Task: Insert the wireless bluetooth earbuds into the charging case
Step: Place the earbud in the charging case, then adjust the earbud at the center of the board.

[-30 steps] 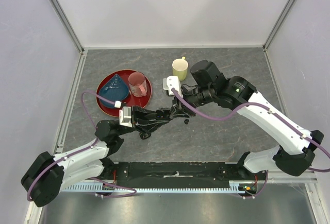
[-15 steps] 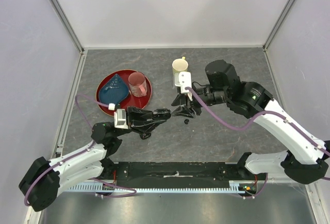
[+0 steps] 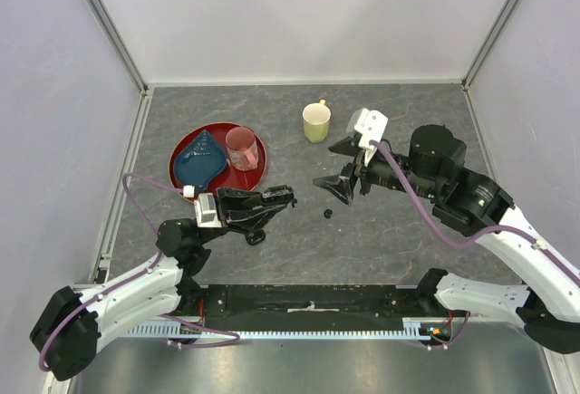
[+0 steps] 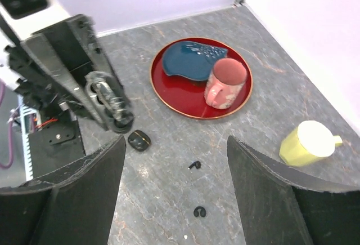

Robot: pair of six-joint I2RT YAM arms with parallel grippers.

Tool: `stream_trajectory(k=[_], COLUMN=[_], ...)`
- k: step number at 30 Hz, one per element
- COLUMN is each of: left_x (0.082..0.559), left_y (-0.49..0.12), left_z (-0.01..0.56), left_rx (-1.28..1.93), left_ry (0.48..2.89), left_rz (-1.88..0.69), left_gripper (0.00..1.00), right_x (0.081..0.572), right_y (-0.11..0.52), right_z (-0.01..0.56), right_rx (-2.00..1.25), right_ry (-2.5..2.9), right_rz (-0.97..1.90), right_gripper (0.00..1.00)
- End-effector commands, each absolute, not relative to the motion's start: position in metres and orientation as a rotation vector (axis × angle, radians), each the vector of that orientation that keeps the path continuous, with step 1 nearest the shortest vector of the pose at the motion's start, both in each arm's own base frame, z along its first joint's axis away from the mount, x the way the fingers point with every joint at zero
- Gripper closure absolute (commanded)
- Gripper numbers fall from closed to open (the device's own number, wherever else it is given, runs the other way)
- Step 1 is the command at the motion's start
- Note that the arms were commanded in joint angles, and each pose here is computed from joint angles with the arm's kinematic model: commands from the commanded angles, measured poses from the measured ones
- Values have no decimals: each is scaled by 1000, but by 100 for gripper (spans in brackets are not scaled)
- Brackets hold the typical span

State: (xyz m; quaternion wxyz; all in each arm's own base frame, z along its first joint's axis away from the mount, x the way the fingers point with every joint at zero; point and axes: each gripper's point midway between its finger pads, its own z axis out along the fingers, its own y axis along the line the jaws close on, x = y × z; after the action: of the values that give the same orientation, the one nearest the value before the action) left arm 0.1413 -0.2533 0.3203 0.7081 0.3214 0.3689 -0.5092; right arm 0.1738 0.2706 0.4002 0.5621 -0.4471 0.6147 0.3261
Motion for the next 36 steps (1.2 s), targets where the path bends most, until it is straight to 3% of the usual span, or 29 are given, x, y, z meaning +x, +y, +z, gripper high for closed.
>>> stream_trajectory(k=[1, 8, 13, 21, 28, 36], left_x=[147, 153, 154, 155, 156, 159], left_y=[-249, -240, -236, -228, -226, -224], left_z=[323, 321, 321, 322, 321, 324], left_rx=[687, 653, 669, 659, 649, 615], left_ry=[798, 796, 792, 792, 801, 803], left_rz=[-1080, -1069, -1068, -1056, -1062, -1074], left_gripper=[98, 98, 98, 98, 98, 98], right_x=[204, 247, 275, 323, 341, 337], right_y=[266, 229, 209, 171, 136, 120], right_z=[399, 388, 357, 293, 254, 240], right_rx=[-868, -640, -514, -121, 131, 93], right_ry=[1531, 1660, 1793, 2051, 2178, 2192], right_rz=[736, 755, 792, 852, 632, 506], right_gripper=[19, 15, 2, 2, 2, 2])
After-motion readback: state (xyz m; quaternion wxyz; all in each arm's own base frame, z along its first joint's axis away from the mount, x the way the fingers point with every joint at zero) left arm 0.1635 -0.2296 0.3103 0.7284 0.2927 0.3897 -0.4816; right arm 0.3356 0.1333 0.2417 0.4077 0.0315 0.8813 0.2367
